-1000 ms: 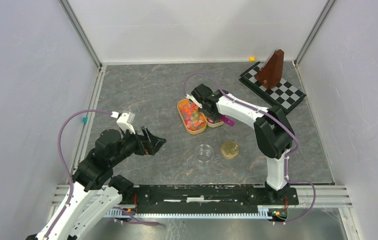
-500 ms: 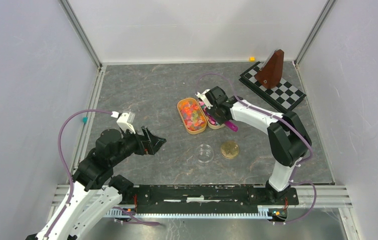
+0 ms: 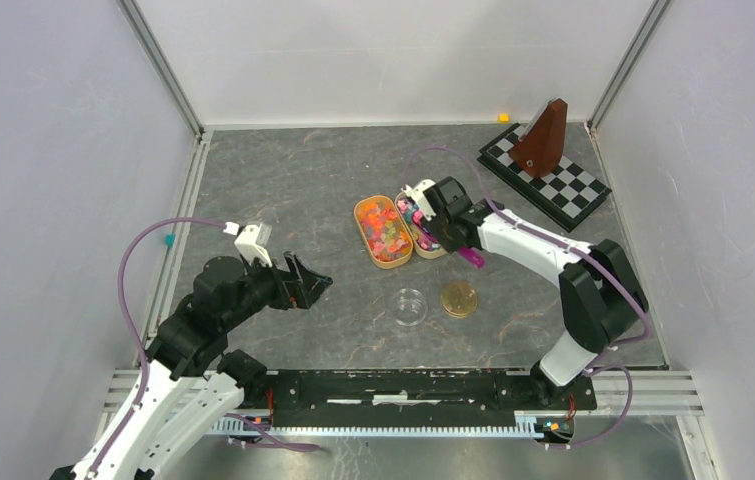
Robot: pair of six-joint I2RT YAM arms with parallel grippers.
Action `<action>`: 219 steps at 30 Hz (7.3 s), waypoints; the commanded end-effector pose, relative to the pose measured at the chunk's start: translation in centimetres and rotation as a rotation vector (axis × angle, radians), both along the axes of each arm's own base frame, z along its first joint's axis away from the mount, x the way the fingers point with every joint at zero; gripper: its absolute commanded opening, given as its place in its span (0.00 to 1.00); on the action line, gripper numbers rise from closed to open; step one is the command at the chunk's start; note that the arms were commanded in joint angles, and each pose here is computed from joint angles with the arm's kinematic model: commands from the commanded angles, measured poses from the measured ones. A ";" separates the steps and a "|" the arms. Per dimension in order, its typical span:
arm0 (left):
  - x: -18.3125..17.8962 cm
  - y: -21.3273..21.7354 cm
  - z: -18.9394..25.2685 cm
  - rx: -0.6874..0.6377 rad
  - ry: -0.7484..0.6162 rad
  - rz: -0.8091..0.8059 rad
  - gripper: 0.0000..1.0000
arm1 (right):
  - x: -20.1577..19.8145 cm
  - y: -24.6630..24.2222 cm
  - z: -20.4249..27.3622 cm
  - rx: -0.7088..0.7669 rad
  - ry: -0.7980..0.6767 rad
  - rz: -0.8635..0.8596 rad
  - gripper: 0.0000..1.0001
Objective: Pack the candies
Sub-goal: Scoop the fake candies from the storage box, then place the fake candies in the packing bottle, then scoop the fake candies from the storage box.
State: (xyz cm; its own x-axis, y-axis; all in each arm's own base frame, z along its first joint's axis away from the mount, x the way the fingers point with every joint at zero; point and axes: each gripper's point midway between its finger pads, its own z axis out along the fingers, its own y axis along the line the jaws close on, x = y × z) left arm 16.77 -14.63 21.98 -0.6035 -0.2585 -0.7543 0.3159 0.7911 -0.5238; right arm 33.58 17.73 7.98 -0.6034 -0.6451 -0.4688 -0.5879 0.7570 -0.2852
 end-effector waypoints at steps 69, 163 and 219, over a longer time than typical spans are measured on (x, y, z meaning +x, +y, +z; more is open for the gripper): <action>-2.3 -7.1 1.1 -0.147 0.084 -0.363 1.00 | -20.9 9.2 16.6 0.502 -0.264 0.855 0.00; -1.4 -2.2 0.5 0.086 -0.078 -0.161 1.00 | -18.0 -0.8 10.0 -0.198 -0.073 0.682 0.00; -1.2 -2.5 0.1 0.103 -0.069 -0.170 1.00 | -1.6 -0.2 5.6 -0.564 -0.061 0.174 0.00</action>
State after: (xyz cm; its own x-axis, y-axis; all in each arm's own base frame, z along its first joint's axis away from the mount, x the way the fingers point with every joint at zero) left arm 15.15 -17.15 21.84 -0.6153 -0.1084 -0.7808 0.4456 0.7693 -0.4579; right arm 30.64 17.33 12.84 -0.4227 -0.9053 -0.0413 -0.6983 0.3544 -0.6219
